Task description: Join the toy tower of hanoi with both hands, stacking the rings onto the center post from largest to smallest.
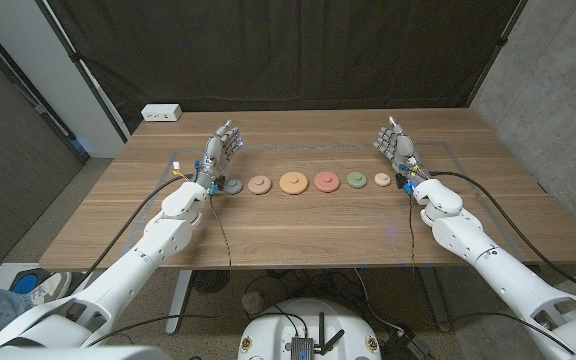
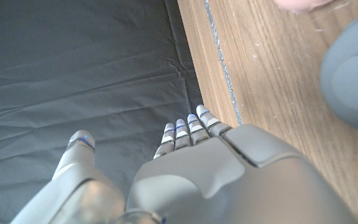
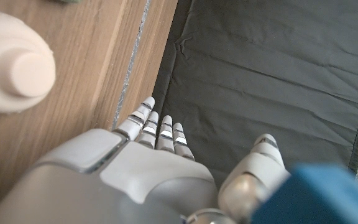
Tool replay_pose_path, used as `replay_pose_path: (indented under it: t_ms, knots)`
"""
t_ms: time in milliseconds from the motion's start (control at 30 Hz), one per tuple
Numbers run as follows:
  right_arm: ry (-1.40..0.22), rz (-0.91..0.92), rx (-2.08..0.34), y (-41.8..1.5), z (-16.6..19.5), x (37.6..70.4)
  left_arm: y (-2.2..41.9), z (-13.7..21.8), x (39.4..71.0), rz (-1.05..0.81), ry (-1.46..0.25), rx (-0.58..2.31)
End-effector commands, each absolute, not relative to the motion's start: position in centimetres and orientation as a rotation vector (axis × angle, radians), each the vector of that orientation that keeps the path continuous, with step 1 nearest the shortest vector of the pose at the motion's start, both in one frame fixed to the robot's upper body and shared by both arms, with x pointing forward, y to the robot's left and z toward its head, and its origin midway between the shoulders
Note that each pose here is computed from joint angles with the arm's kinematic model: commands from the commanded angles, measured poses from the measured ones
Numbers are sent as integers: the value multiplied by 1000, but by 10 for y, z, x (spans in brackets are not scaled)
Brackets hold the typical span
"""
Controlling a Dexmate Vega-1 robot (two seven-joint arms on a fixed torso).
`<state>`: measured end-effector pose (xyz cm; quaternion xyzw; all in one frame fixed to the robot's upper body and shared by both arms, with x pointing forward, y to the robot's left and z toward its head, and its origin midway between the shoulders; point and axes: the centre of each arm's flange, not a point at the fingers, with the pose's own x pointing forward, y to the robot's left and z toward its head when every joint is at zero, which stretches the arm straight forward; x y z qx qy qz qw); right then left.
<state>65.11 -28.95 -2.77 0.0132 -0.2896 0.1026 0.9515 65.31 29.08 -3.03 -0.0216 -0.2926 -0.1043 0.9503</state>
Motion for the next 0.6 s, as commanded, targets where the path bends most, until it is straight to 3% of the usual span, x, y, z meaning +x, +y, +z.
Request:
replay_pose_path:
  t_ms: [33, 600]
  knots:
    - [-589, 213, 19, -285, -28, 650, 294, -35, 652, -214, -597, -49]
    - [-607, 212, 16, -284, -25, 651, 297, -35, 652, -170, -617, -59]
